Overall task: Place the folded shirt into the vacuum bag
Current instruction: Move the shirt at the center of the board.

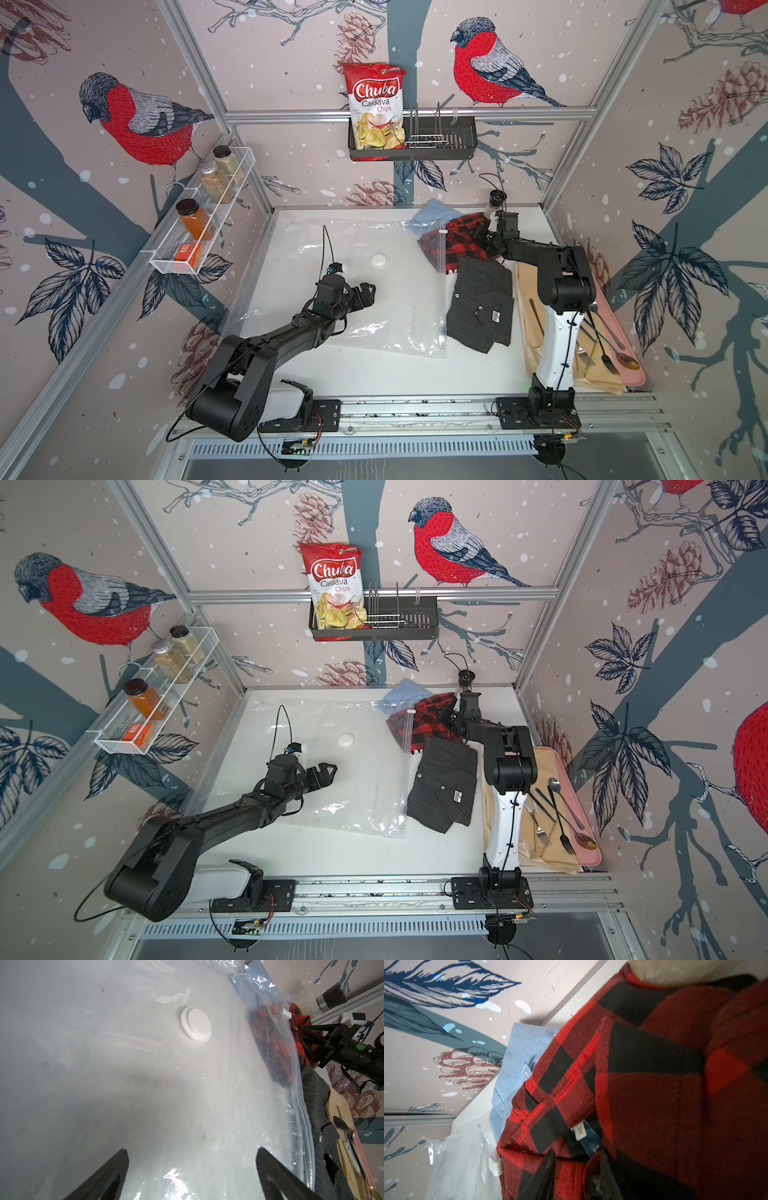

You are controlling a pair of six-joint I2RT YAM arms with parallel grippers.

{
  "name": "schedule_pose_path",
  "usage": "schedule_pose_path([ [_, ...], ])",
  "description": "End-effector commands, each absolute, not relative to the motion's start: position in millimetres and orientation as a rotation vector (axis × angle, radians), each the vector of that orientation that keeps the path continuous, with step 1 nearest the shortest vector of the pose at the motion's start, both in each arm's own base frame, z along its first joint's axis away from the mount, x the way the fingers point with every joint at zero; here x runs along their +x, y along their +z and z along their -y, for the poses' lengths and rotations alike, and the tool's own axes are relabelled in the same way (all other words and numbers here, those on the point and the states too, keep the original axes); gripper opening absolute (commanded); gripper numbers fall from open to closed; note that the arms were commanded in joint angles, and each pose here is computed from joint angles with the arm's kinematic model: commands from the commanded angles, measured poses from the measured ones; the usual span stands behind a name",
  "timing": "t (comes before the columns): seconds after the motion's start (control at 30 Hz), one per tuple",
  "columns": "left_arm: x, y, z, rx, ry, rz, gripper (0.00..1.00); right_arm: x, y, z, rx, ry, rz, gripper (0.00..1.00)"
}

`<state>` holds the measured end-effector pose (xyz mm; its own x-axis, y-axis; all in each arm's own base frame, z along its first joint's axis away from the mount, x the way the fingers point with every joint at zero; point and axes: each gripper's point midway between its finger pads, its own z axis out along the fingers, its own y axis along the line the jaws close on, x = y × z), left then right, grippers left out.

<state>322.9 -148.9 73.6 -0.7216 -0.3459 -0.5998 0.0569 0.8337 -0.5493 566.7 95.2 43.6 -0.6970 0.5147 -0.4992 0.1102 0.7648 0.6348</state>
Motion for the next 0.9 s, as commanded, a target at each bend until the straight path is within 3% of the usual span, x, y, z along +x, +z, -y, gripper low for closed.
schedule_pose_path([
  [0.0, 326, 75, 148, -0.199, -0.693, -2.273, 0.96, 540, -5, -53, 0.680, 0.560, -2.420, 0.39],
  [0.5, 331, 73, 153, -0.198, -0.686, -2.294, 0.96, 542, 15, 14, 0.800, 0.582, -2.331, 0.39],
  [0.63, 331, 78, 158, -0.173, -0.676, -2.298, 0.96, 544, 48, 3, 0.697, 0.659, -2.278, 0.45],
  [0.87, 327, 100, 172, -0.131, -0.709, -2.268, 0.96, 523, 113, -30, 0.519, 0.656, -2.237, 0.64],
])
